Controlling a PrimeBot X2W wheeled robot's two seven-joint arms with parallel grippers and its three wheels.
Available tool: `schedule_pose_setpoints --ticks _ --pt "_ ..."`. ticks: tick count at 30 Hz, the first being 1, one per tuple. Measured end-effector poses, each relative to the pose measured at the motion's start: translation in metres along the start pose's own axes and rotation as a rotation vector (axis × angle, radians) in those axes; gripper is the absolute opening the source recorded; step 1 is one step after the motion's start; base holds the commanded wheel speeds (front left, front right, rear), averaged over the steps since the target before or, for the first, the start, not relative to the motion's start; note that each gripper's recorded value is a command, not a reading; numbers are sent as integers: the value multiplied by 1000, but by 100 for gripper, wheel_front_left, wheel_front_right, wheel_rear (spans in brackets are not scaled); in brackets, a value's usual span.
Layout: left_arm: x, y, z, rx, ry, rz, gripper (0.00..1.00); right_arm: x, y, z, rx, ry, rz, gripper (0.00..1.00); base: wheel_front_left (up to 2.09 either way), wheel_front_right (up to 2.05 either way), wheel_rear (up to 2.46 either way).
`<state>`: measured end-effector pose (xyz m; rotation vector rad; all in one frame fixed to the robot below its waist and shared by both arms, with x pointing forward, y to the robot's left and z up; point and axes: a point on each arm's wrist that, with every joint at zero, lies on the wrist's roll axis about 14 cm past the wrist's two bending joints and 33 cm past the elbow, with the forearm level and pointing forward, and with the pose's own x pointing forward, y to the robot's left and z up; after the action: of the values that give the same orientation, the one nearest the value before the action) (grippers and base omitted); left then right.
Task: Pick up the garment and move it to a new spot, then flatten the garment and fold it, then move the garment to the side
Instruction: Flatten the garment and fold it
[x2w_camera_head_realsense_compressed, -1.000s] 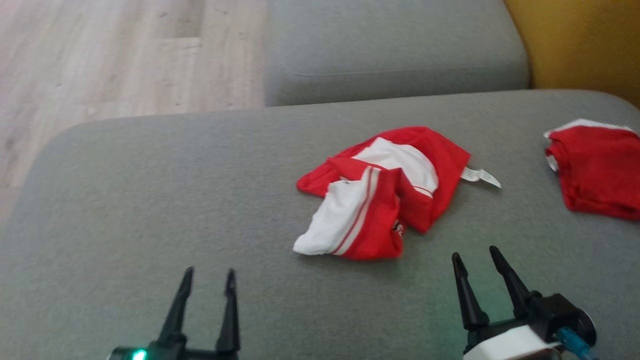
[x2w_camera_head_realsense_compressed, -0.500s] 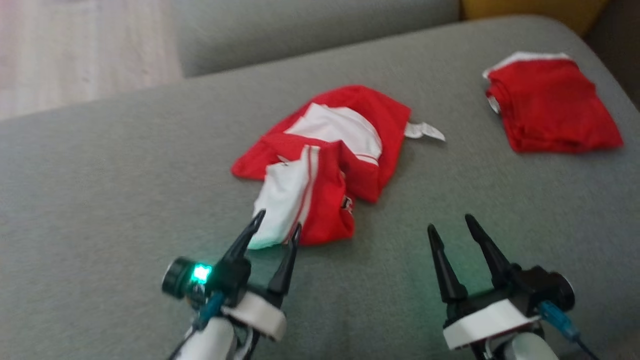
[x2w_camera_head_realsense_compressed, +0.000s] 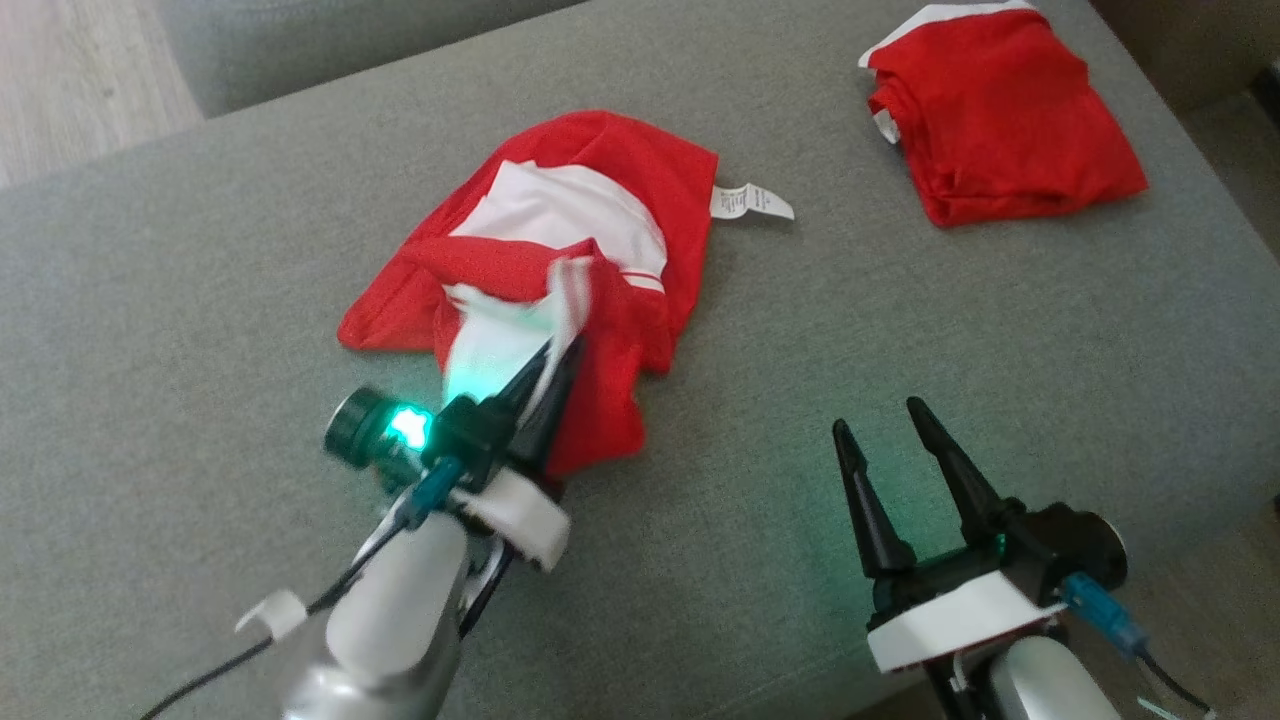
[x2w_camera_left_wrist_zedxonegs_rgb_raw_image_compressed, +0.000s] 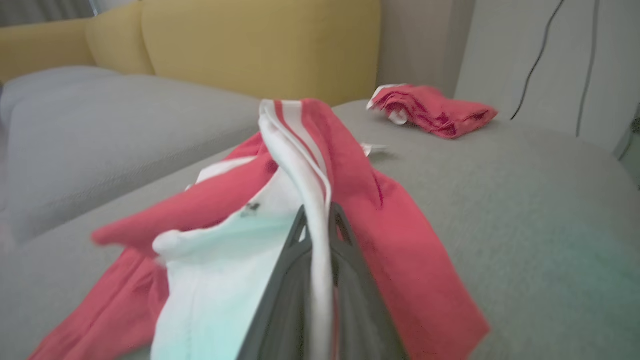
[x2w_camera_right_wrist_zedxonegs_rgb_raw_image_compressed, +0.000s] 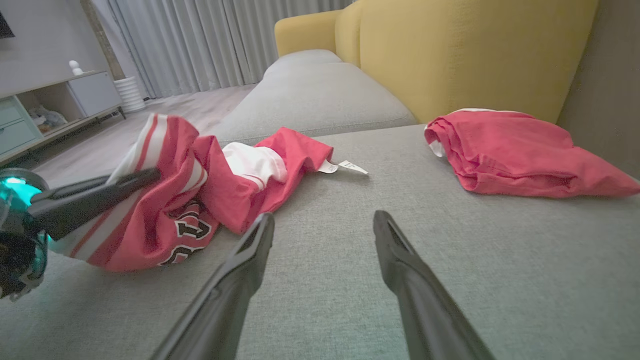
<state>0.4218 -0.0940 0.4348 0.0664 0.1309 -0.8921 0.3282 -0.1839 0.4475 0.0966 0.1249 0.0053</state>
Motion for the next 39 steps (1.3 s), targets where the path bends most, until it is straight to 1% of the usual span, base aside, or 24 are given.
schedule_pose_setpoints --ticks 3,6,7,10,12,14,15,16,18,20,22,24,27,30,32,33,35,39 --pt "10 -9 36 29 -86 -44 0 -3 6 0 1 -3 17 100 0 0 0" --pt "22 -9 93 57 -219 -65 0 -6 12 5 5 -23 35 100 0 0 0" --pt "22 -9 93 57 -219 -65 0 -6 12 5 5 -23 35 100 0 0 0" --pt "31 -19 166 75 -378 -116 0 -10 14 12 19 -48 38 100 0 0 0" --pt "35 -16 222 89 -495 -132 0 -12 15 14 30 -55 38 100 0 0 0" --pt "33 -7 279 129 -613 -129 0 -12 15 15 41 -59 36 100 0 0 0" --pt "22 10 340 147 -742 -95 0 -12 16 15 53 -62 35 100 0 0 0" --pt "13 18 367 161 -805 -74 0 -11 16 16 56 -64 37 100 0 0 0" --pt "-3 35 406 159 -892 -23 0 -9 18 16 61 -64 43 100 0 0 0" --pt "-10 52 415 141 -905 21 0 -8 20 16 62 -64 52 100 0 0 0" --pt "-8 76 393 88 -852 87 0 -5 22 17 62 -66 61 100 0 0 0" --pt "-4 100 340 48 -738 158 0 -2 24 17 63 -68 71 100 0 0 0" --pt "-14 131 216 -66 -493 275 0 2 29 17 57 -66 92 100 0 0 0" --pt "-60 149 89 -201 -257 430 0 6 32 14 44 -55 104 100 0 0 0" --pt "-99 150 30 -265 -151 529 0 10 35 12 32 -48 118 100 0 0 0" --pt "-117 148 9 -298 -116 573 0 13 37 11 27 -44 127 100 0 0 0" --pt "-146 140 -20 -354 -75 634 0 17 40 9 16 -39 141 100 0 0 0" --pt "-182 113 -45 -449 -64 685 0 26 50 7 9 -30 176 100 0 0 0"
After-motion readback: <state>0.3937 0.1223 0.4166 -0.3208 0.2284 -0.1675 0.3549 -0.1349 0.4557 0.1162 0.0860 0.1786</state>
